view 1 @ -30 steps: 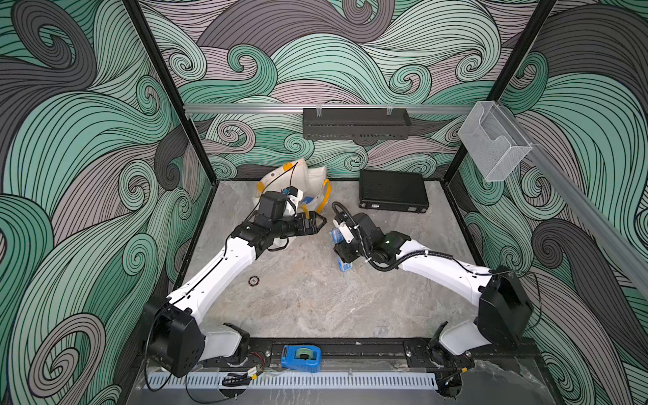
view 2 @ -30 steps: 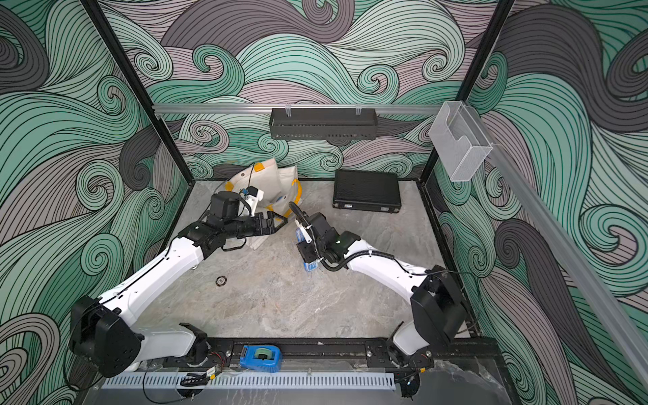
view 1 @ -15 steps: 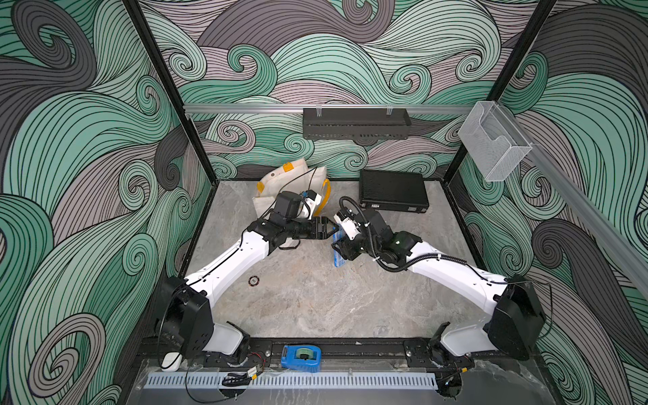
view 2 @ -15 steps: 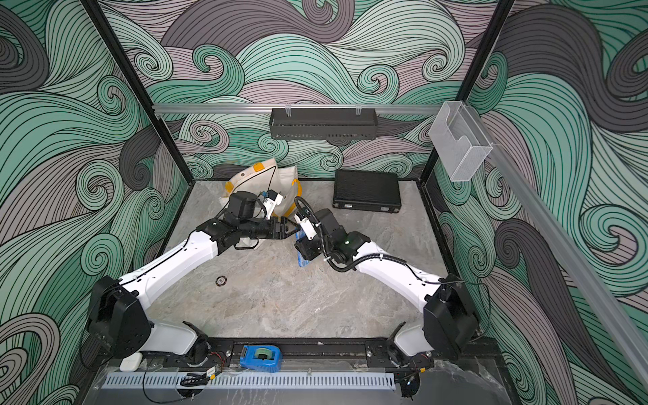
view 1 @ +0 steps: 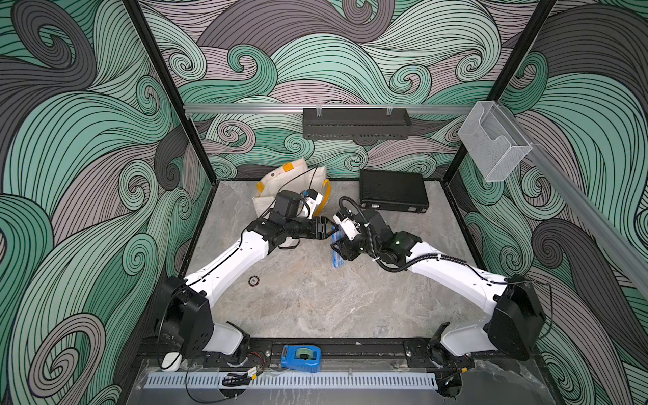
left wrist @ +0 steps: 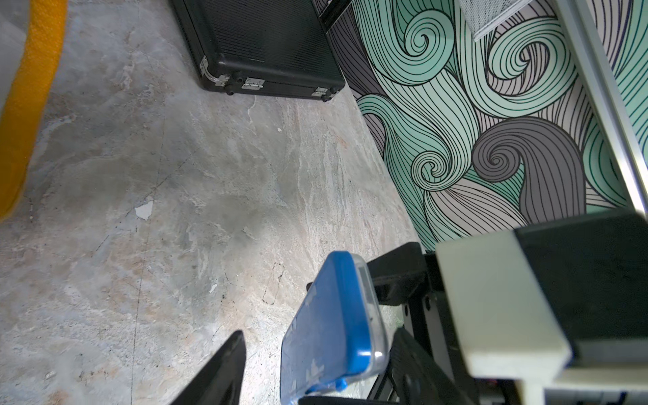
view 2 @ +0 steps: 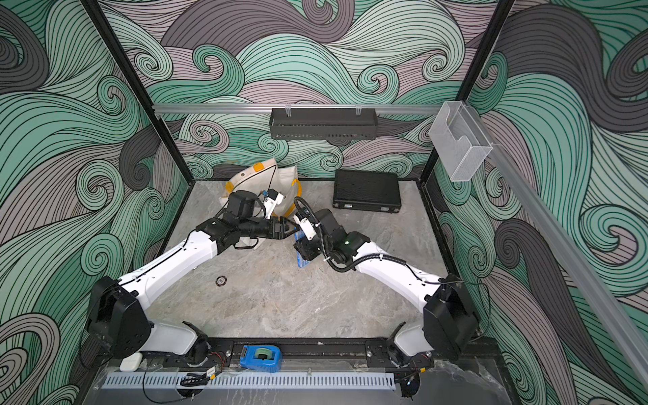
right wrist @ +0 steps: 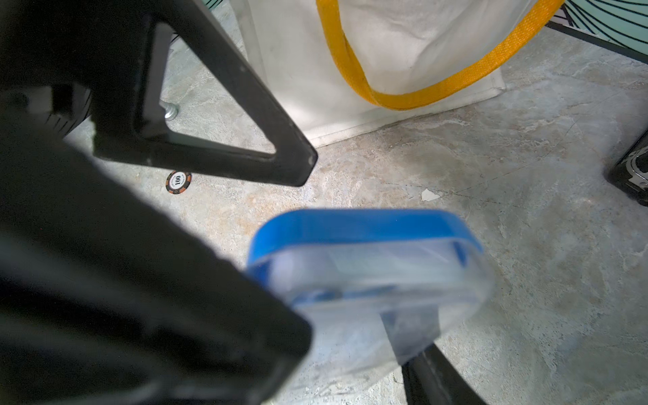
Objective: Put the compass set into the canvas bag
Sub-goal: Pick up the compass set at the center of the board.
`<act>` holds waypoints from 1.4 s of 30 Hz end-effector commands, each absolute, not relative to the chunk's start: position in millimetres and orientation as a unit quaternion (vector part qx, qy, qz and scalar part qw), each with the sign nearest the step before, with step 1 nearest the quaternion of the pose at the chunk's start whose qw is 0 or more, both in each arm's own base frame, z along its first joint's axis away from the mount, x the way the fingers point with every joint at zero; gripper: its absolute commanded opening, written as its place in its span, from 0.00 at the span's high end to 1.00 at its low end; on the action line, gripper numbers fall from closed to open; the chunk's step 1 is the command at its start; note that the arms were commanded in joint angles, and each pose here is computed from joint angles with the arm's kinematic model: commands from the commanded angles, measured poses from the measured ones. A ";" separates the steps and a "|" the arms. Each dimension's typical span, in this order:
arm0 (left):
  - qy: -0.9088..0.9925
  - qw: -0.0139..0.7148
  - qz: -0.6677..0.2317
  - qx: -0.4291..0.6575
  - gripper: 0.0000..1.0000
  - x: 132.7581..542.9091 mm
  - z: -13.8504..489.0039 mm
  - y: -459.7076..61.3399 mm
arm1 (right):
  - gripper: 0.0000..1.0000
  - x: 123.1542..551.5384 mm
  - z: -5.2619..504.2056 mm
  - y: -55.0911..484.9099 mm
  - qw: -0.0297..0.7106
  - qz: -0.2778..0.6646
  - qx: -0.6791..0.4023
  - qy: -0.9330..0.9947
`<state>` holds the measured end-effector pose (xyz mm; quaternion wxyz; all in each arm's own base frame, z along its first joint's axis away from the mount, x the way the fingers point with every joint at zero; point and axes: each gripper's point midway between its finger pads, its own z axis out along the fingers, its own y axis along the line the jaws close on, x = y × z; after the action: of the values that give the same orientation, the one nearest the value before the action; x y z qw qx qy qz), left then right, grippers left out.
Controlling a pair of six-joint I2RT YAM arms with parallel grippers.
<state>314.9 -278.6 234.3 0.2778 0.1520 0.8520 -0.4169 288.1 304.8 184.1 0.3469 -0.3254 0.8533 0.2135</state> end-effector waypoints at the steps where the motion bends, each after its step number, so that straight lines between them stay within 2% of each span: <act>1: 0.841 0.276 -0.428 0.184 0.38 312.3 241.3 -290.8 | 0.42 293.3 193.6 311.6 0.355 0.222 -0.331 0.846; 8: 0.840 0.272 -0.426 0.197 0.47 308.0 238.3 -296.4 | 0.42 294.4 191.6 314.1 0.351 0.222 -0.333 0.847; 15: 0.844 0.264 -0.425 0.194 0.65 308.8 231.6 -298.7 | 0.42 297.4 196.8 316.4 0.358 0.225 -0.329 0.844; 26: 0.838 0.266 -0.436 0.191 0.79 311.5 237.2 -302.1 | 0.42 297.6 200.9 319.3 0.364 0.234 -0.331 0.839; 31: 0.839 0.267 -0.437 0.187 0.83 314.2 237.7 -302.4 | 0.39 299.0 198.5 318.0 0.364 0.229 -0.329 0.841; 39: 0.843 0.272 -0.429 0.175 0.87 320.4 238.5 -299.9 | 0.28 302.7 192.9 313.9 0.362 0.213 -0.322 0.848; 42: 0.847 0.275 -0.422 0.168 0.88 324.1 236.2 -297.1 | 0.11 304.2 192.5 309.4 0.364 0.202 -0.317 0.852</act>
<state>314.1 -292.2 215.0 0.2519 0.1667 0.8587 -0.4140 296.3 308.7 183.4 0.3495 -0.3210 0.8546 0.2111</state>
